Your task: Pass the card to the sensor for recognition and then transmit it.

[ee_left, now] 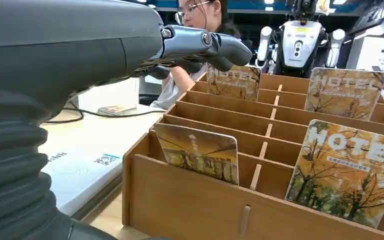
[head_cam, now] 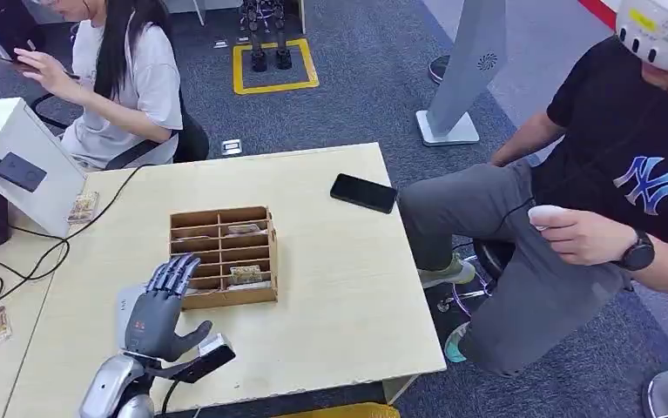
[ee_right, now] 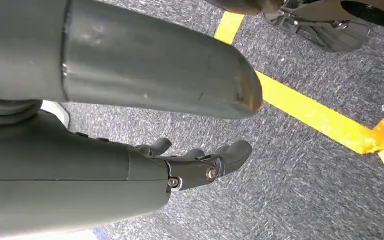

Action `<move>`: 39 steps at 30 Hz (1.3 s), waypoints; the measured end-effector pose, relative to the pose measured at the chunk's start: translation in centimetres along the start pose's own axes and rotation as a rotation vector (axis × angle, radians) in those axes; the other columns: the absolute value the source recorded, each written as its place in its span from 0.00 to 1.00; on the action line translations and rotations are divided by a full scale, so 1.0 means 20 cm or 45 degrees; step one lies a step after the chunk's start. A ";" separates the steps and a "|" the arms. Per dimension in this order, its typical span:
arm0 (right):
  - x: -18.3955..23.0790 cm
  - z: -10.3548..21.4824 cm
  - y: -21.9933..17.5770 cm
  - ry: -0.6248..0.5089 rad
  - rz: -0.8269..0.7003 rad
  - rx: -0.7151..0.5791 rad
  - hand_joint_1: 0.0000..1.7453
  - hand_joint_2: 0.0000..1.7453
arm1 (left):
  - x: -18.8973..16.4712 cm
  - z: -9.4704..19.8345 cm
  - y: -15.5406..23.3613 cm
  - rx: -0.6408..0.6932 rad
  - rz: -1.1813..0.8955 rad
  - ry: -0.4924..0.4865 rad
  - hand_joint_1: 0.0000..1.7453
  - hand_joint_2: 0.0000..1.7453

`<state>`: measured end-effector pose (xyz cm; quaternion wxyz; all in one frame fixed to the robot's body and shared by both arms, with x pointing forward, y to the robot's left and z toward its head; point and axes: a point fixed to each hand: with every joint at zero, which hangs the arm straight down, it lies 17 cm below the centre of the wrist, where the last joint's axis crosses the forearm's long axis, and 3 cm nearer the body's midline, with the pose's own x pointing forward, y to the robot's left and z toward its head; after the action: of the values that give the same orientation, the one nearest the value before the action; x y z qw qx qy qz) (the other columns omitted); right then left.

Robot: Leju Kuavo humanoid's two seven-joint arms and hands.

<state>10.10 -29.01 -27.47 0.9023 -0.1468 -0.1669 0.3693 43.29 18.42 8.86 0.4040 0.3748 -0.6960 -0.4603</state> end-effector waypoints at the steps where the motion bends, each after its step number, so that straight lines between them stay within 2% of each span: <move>1: 0.00 0.00 0.00 0.000 0.000 -0.001 0.00 0.00 | 0.00 0.00 0.00 0.000 0.001 0.001 0.00 1.00; 8: 0.00 0.00 0.00 -0.004 0.000 -0.001 0.00 0.00 | 0.00 -0.01 0.00 -0.001 0.005 0.004 0.01 1.00; 9: 0.00 0.00 0.00 -0.003 0.000 0.000 0.00 0.00 | 0.00 -0.02 0.00 0.000 0.006 0.005 0.98 1.00; 39: 0.01 0.00 0.00 -0.008 0.004 -0.001 0.00 0.00 | 0.02 -0.03 0.02 0.041 0.128 0.001 1.00 1.00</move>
<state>10.19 -28.89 -27.44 0.9011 -0.1464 -0.1699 0.3712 43.57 17.98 9.49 0.4208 0.3460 -0.7210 -0.4281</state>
